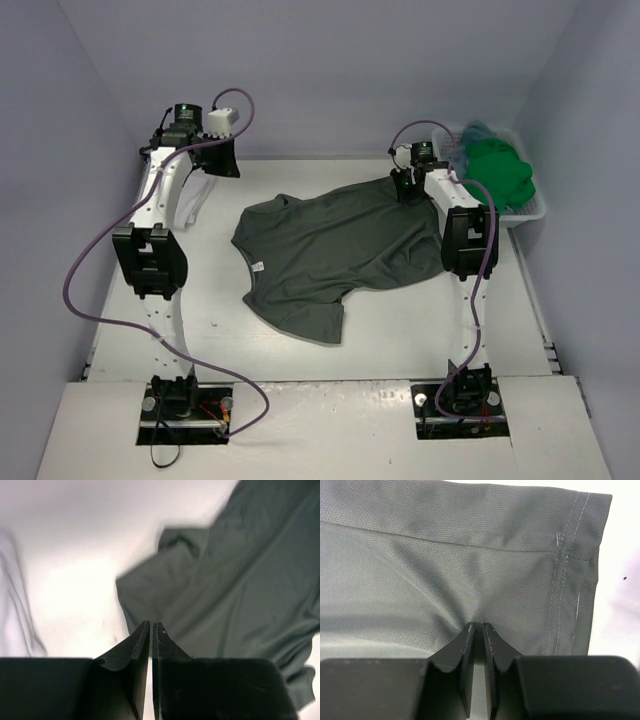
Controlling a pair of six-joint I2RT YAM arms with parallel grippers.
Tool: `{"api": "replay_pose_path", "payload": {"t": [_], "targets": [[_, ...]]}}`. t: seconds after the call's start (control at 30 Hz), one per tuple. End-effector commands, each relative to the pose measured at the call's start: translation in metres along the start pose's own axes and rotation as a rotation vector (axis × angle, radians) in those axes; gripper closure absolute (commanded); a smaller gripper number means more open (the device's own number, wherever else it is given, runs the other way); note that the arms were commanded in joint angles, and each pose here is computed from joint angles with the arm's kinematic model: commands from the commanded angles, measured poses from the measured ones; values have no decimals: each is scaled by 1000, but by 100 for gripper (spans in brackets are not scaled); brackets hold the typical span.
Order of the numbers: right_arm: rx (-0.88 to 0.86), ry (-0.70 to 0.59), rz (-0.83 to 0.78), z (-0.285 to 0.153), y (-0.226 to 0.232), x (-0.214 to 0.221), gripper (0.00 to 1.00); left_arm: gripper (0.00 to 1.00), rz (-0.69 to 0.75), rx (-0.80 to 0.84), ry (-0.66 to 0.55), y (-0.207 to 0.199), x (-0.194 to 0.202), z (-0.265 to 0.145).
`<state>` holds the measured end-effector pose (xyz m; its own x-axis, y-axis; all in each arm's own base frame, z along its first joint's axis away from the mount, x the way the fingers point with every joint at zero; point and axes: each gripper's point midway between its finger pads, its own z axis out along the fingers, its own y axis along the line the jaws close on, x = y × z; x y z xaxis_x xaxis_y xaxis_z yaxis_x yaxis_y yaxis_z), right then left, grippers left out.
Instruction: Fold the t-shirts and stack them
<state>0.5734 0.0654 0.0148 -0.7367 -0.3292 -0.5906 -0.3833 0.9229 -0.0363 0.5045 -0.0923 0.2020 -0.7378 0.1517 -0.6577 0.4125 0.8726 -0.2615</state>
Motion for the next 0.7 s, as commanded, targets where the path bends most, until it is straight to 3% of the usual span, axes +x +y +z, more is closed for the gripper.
{"api": "replay_pose_path", "payload": {"t": [0.0,0.13,0.37,0.67], "targets": [[-38,15,-1,-27,13,-3,90,97,15,56,-81,-19,-35,18],[-50,11,-2,-29,15,-3,88,91,39,99,-28,-22,-28,75],[-77,-6,7,-35,20,-8,87,68,47,76,-72,-23,-39,123],[-109,-22,10,-43,26,-11,88,64,49,29,-118,-24,-49,141]]}}
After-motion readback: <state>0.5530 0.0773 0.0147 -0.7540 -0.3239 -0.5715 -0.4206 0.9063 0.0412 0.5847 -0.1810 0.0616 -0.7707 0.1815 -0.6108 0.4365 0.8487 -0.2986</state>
